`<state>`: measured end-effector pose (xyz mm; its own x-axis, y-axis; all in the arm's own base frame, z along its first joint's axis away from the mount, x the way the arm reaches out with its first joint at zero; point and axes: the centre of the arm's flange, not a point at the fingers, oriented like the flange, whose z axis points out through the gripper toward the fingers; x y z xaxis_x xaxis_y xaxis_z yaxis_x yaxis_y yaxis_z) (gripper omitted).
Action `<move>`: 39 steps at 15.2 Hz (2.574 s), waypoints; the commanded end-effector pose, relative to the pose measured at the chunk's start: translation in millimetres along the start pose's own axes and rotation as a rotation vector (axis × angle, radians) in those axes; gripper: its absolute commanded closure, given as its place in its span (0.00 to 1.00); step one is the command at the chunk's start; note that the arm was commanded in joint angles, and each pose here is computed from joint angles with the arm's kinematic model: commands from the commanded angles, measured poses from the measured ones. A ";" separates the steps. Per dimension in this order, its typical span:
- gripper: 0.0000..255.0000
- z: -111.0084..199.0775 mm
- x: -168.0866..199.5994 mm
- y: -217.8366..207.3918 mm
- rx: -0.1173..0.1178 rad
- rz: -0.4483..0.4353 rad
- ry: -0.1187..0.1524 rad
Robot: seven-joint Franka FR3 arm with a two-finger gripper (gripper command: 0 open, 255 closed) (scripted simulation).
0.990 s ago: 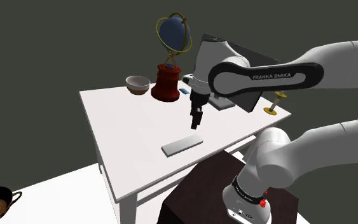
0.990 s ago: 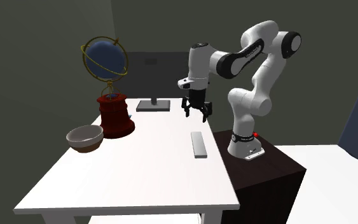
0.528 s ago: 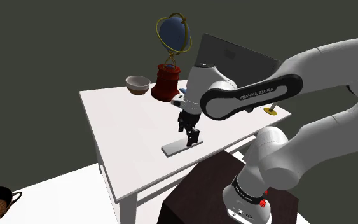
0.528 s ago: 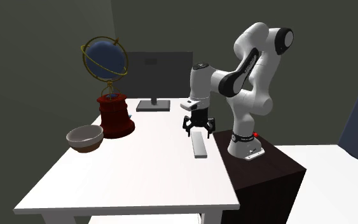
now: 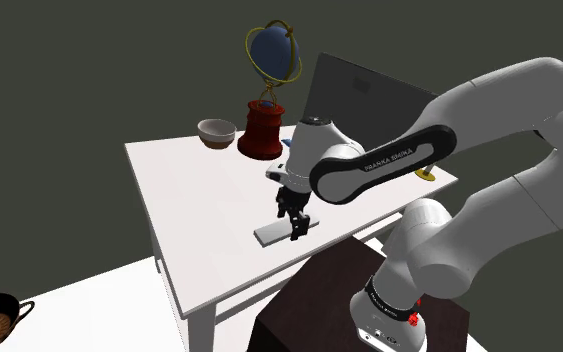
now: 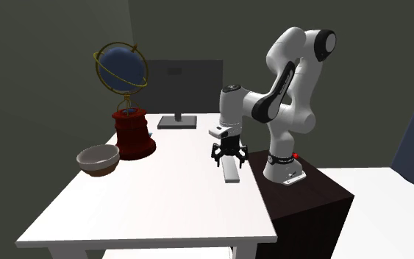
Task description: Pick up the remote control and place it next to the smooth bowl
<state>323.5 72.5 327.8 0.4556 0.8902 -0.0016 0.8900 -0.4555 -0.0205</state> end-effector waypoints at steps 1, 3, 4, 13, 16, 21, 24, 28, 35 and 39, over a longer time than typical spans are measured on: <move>0.00 1.9 0.0 0.0 0.000 0.000 0.000; 0.00 1.9 0.0 0.1 0.000 0.000 0.000; 0.00 1.9 0.0 0.1 0.000 0.000 0.000; 1.00 1.7 -0.1 -0.1 0.000 0.000 0.000; 1.00 1.9 0.0 0.1 0.000 0.000 0.000; 1.00 -24.5 -0.1 -0.5 0.000 0.000 0.000; 1.00 -40.4 -0.1 -0.8 0.000 0.000 0.000; 1.00 -61.5 -0.1 -1.2 0.000 0.000 0.000; 1.00 -98.5 -0.2 -2.0 0.000 0.000 0.000; 1.00 -119.6 -0.2 -2.4 0.000 0.000 0.000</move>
<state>322.8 72.6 443.3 0.4554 0.8903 -0.0010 0.8901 -0.4554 -0.0199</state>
